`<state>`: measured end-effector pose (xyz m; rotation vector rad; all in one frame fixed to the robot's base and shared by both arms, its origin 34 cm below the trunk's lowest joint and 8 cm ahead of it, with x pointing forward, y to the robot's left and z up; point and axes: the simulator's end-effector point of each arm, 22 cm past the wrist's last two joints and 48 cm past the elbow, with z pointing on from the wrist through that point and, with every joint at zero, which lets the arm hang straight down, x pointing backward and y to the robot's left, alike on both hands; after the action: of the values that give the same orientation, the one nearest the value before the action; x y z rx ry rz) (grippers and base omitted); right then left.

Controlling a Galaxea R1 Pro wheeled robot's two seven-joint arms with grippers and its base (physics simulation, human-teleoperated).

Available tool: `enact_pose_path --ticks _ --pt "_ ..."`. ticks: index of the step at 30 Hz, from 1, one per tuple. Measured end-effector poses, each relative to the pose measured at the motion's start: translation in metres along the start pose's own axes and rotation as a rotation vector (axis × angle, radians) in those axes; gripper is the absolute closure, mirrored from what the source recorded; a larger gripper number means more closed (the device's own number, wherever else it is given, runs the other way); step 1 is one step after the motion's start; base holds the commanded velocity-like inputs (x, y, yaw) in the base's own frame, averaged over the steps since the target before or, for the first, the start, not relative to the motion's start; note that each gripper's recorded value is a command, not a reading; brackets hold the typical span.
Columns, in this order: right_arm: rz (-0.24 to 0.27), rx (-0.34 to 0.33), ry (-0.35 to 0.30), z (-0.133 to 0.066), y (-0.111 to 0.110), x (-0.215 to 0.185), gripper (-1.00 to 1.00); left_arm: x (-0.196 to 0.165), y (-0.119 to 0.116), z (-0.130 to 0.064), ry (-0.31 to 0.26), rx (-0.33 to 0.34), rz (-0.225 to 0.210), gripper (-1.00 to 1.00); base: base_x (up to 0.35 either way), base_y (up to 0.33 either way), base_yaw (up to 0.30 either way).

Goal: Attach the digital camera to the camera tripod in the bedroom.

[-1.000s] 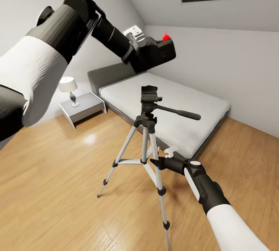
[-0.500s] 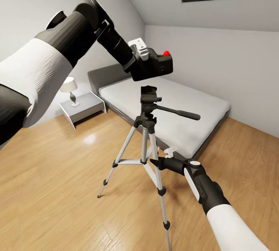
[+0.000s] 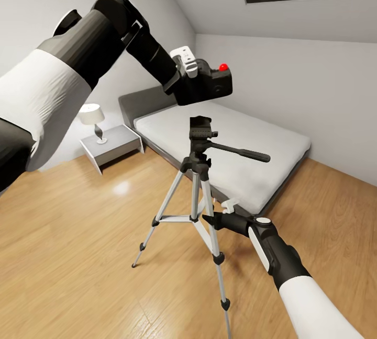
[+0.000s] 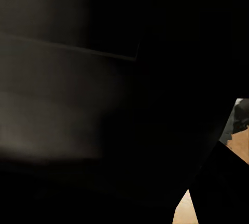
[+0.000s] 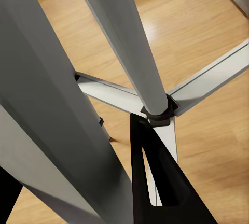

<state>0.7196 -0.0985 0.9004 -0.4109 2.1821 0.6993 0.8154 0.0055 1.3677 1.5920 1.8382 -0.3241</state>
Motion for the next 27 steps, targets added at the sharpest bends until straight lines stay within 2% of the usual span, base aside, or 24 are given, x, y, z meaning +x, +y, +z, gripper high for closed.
enact_pose_path --ticks 21,23,24,27 --pt "0.0 0.001 -0.001 0.0 -0.001 0.0 1.0 0.006 0.006 -0.009 -0.003 -0.014 0.001 1.0 0.0 0.0 0.0" --pt "0.0 0.001 -0.001 0.0 -0.001 0.0 1.0 0.007 0.004 -0.009 -0.005 -0.001 0.001 1.0 0.0 0.0 0.0" --pt "0.0 0.001 -0.001 0.0 -0.001 0.0 1.0 0.009 -0.003 -0.012 -0.008 0.037 -0.002 1.0 0.0 0.0 0.0" --pt "0.0 0.002 0.0 0.0 -0.001 0.0 1.0 0.011 -0.006 -0.013 -0.007 0.055 -0.003 1.0 0.0 0.0 0.0"
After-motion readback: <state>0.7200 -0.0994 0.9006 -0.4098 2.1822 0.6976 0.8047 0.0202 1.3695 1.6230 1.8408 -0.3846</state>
